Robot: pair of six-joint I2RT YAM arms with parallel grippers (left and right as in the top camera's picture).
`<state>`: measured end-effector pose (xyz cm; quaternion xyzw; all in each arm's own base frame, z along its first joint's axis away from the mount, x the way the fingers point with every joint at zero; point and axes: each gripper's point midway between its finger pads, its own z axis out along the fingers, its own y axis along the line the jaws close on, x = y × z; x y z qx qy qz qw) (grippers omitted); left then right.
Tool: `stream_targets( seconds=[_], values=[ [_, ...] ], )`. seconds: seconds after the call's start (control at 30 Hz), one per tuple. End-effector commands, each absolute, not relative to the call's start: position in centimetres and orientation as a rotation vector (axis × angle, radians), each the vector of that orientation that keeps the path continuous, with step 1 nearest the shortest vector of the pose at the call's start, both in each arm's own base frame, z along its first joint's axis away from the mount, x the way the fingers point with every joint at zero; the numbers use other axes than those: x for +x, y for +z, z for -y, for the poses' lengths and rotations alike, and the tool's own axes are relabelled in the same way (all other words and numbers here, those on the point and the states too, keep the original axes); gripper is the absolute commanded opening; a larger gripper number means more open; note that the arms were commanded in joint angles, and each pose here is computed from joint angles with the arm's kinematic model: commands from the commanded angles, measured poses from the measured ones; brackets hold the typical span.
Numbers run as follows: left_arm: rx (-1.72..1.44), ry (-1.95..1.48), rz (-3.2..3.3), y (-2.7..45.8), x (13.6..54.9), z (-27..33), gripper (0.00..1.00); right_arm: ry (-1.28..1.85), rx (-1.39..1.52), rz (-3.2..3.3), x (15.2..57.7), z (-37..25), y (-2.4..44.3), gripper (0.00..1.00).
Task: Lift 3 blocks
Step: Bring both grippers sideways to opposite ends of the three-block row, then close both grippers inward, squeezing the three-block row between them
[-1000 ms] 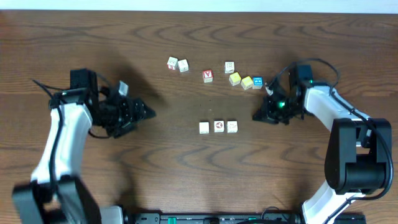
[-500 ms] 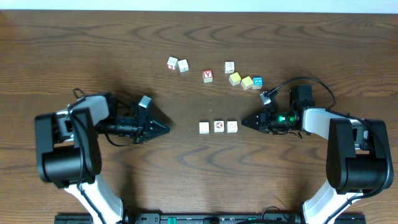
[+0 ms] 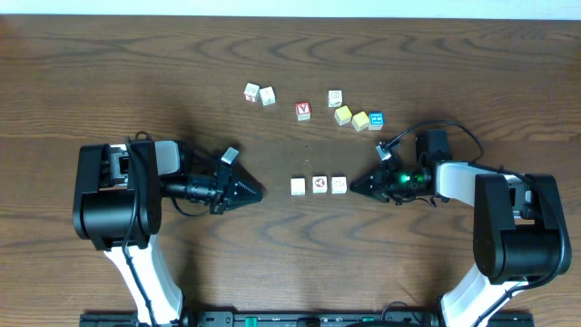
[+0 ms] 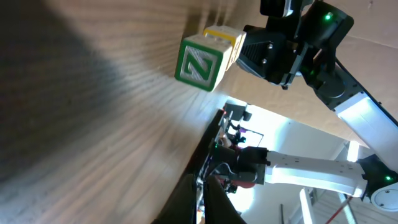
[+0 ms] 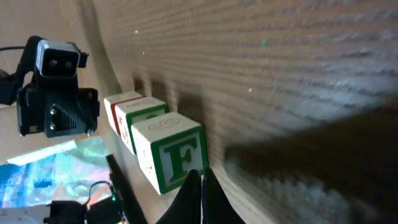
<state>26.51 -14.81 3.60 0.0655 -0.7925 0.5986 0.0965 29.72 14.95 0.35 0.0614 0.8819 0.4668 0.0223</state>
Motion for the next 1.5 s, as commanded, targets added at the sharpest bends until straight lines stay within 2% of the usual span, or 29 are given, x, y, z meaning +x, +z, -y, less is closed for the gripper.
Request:
stream_targets(
  seconds=[0.0,0.57,0.67,0.87,1.17,1.47],
  values=[
    [0.209,1.793,2.335,3.4,26.7,15.0,0.08,1.445,0.203,-2.746,29.5,-15.3,0.2,0.02],
    [0.184,1.678,2.391,1.4,27.3,16.8,0.07,1.437,0.188,-2.744,29.7,-15.7,0.2,0.02],
    [0.214,1.589,2.454,0.1,27.8,16.4,0.07,1.435,0.183,-2.736,29.9,-15.7,0.2,0.02],
    [0.207,1.617,2.496,-0.1,29.4,17.0,0.07,1.434,0.18,-2.726,30.1,-15.7,0.3,0.01],
    [0.158,1.465,2.527,-1.4,28.1,19.2,0.07,1.436,0.183,-2.727,30.1,-15.8,0.3,0.02],
    [0.163,1.479,2.538,-1.4,28.6,19.3,0.07,1.446,0.182,-2.719,30.2,-15.9,0.4,0.02]
  ],
)
